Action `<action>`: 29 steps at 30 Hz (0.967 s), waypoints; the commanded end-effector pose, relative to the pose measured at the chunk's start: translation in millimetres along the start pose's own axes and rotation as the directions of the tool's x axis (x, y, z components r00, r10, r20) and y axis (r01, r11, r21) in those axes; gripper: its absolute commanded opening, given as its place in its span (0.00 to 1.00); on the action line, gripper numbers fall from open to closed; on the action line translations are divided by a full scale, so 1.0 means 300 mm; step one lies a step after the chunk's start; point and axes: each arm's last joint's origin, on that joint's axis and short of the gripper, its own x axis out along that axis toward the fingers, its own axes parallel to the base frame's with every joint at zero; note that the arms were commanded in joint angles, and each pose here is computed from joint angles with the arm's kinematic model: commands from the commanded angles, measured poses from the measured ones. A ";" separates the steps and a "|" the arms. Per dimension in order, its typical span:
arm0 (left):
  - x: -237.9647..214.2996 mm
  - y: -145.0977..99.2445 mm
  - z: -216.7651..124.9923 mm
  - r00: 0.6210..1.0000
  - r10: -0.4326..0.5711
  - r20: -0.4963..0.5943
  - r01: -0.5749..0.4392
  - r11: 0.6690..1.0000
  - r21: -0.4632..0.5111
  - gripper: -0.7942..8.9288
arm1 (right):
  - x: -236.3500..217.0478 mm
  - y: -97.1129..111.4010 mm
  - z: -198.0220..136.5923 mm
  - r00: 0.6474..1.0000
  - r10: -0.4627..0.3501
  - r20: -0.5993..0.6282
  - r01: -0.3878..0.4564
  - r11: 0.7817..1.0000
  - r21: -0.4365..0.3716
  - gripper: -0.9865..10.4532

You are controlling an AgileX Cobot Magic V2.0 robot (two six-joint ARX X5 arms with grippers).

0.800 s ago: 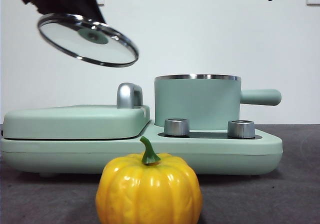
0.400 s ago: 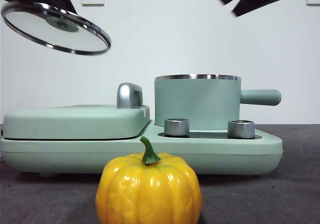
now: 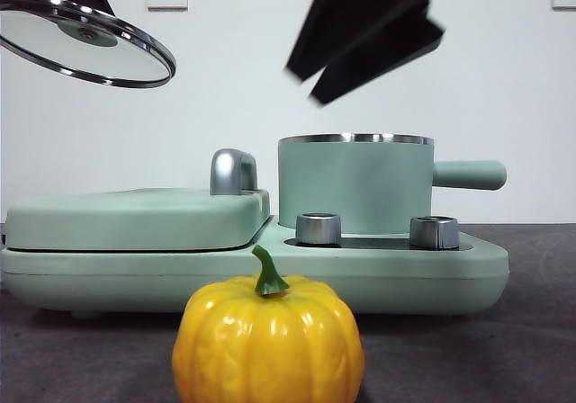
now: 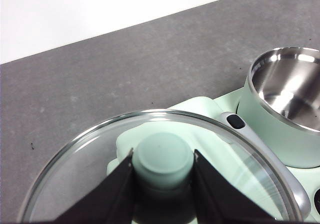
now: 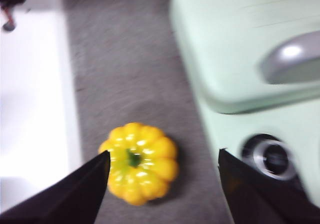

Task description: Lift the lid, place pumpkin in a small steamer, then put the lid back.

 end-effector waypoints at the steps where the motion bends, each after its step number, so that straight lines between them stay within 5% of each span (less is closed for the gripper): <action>1: -0.008 0.001 0.024 0.999 0.004 0.045 -0.004 1.000 0.004 0.10 | 0.050 0.019 0.022 0.999 0.044 -0.030 -0.045 0.998 -0.040 0.41; 19: -0.008 0.001 0.025 0.999 0.004 0.049 -0.004 1.000 0.006 0.10 | 0.296 0.051 -0.030 0.953 0.072 -0.294 -0.111 0.987 -0.117 0.51; 29: -0.008 0.001 0.025 0.999 0.004 0.049 -0.004 1.000 0.008 0.10 | 0.316 0.052 -0.047 0.937 0.069 -0.344 -0.096 0.994 -0.060 0.42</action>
